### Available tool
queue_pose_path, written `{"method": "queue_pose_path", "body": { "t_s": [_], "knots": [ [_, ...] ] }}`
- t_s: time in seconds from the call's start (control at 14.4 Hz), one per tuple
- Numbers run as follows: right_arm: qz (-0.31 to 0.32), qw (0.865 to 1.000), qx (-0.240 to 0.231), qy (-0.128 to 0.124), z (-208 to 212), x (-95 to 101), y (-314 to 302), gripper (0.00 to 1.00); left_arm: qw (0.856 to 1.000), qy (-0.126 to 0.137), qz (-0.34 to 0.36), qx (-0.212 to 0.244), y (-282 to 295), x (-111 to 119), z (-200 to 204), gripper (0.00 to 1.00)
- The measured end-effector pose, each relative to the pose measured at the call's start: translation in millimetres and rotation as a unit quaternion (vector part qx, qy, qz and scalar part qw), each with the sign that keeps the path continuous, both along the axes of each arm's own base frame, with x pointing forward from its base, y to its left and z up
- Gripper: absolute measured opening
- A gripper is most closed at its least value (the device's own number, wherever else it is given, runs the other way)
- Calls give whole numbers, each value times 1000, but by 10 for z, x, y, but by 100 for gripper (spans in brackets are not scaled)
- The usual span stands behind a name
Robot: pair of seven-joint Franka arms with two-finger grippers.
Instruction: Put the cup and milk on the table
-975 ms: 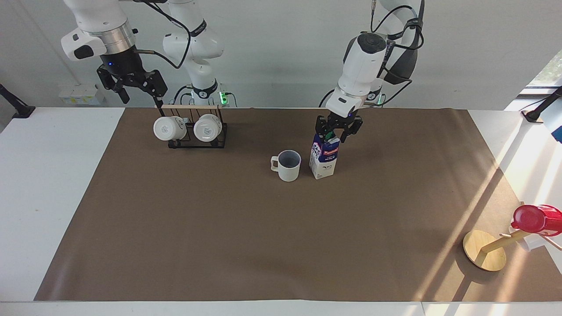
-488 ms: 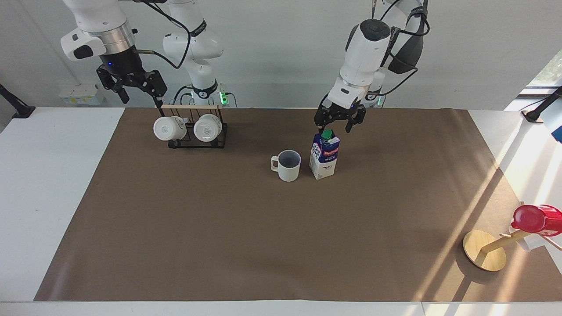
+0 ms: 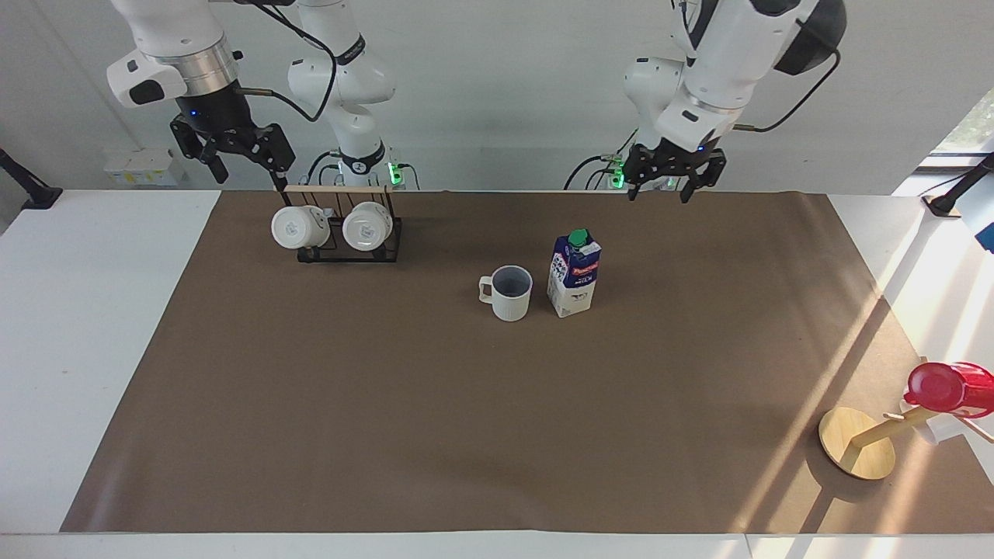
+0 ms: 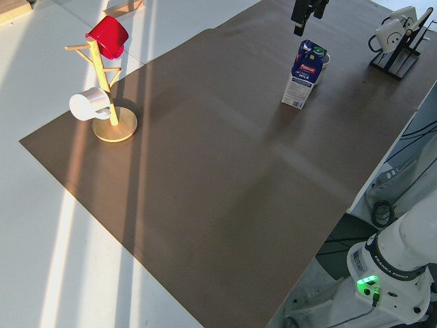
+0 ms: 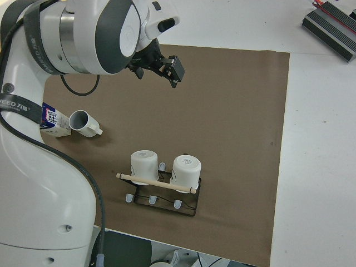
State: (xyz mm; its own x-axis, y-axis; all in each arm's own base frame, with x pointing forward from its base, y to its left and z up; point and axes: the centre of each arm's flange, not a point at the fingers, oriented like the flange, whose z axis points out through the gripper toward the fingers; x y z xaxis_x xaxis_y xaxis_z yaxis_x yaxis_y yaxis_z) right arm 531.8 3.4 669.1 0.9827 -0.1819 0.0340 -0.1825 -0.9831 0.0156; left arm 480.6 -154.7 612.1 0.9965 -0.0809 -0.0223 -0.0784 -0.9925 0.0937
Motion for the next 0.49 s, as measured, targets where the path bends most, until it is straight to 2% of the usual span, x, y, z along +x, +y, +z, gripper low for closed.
{"method": "queue_pose_path", "body": {
  "t_s": [0.28, 0.49],
  "knots": [
    [0, 1000, 0, 0, 0, 0, 0, 100, 998, -20, -58, 29, 777, 118, 352, 100],
    [0, 1000, 0, 0, 0, 0, 0, 100, 998, -8, -57, 35, 973, 109, 367, 100]
  ]
}}
